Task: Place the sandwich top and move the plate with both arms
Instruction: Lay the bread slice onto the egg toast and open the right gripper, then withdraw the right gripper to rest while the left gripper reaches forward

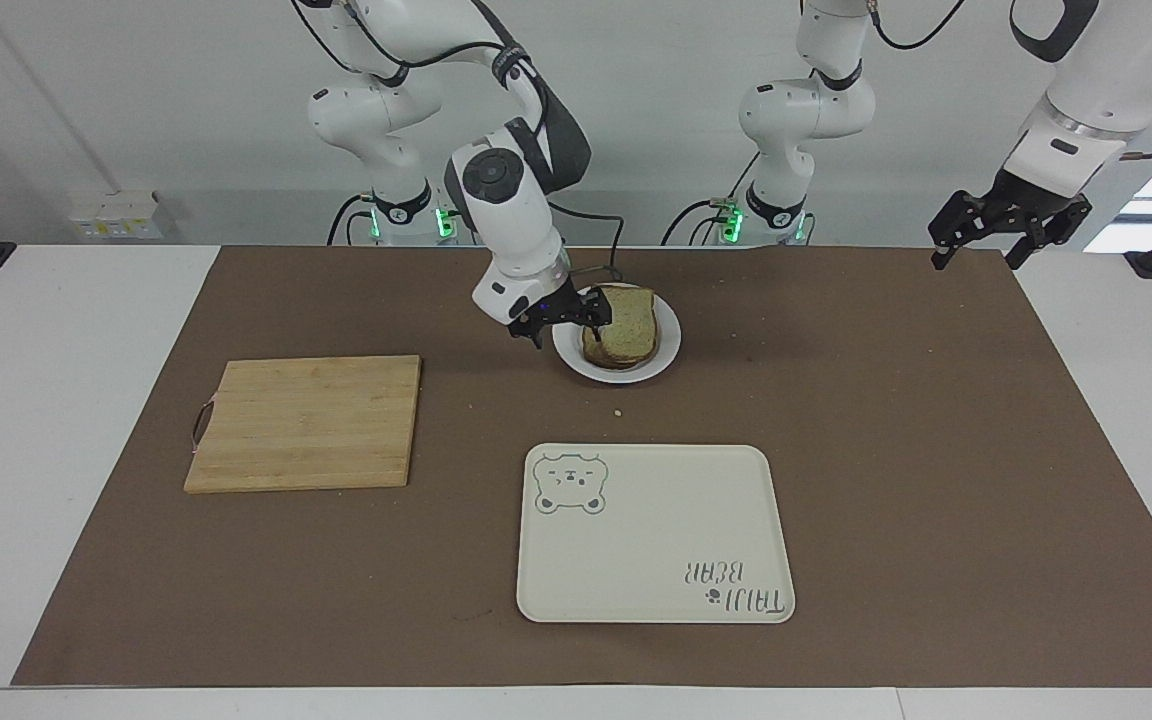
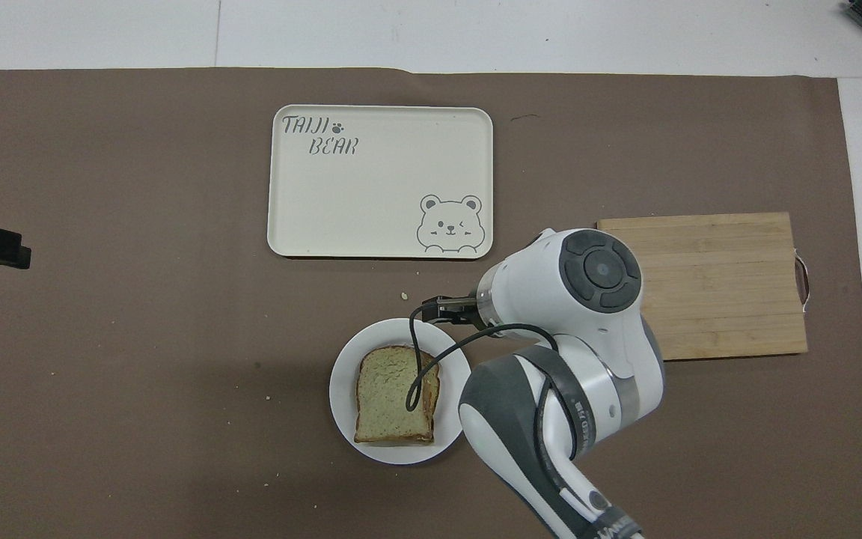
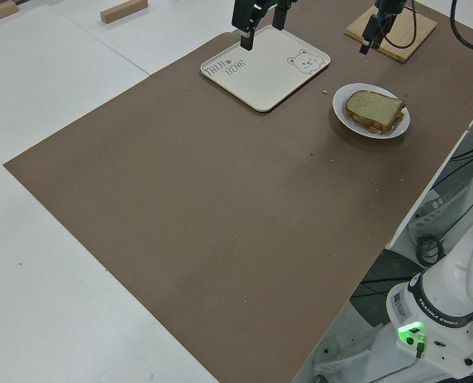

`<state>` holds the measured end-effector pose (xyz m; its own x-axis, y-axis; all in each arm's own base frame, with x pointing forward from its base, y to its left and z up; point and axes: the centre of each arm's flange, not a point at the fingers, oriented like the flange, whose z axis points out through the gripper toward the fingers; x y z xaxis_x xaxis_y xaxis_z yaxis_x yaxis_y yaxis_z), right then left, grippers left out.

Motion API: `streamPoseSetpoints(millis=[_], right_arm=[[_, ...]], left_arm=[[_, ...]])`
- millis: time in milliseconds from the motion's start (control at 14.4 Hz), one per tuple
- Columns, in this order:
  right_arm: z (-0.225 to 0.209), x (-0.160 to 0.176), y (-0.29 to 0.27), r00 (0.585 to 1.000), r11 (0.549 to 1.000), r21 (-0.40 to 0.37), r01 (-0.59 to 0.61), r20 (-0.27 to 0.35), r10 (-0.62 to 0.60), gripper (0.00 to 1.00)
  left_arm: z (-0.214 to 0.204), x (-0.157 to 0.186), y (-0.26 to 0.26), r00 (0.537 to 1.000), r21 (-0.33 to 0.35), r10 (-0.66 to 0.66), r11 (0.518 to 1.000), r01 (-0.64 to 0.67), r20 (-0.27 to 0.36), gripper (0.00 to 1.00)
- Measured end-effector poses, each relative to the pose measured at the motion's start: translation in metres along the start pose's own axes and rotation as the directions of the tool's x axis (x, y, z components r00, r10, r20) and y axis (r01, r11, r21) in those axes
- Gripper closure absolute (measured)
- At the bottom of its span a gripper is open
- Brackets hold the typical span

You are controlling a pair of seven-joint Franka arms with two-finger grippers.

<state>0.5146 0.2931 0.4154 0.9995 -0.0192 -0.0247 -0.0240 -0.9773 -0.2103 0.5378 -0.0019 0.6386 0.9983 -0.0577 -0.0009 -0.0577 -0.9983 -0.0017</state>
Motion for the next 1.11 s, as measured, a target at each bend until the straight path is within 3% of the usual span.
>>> streamPoseSetpoints(millis=[277, 693, 1109], right_arm=[[-0.045, 0.020, 0.026, 1.000, 0.999, -0.051, -0.014, -0.015, 0.014, 0.00], [-0.094, 0.028, 0.056, 0.999, 0.998, -0.049, -0.041, -0.012, 0.040, 0.00], [-0.157, 0.024, 0.129, 0.998, 0.997, -0.046, -0.056, -0.010, 0.056, 0.00]], left_arm=[[0.000, 0.000, 0.000, 1.000, 0.000, 0.000, 1.000, 0.000, 0.000, 0.00], [0.000, 0.000, 0.000, 1.000, 0.000, 0.000, 1.000, 0.000, 0.000, 0.00], [0.000, 0.000, 0.003, 1.000, 0.000, 0.006, 1.000, -0.006, 0.005, 0.00]])
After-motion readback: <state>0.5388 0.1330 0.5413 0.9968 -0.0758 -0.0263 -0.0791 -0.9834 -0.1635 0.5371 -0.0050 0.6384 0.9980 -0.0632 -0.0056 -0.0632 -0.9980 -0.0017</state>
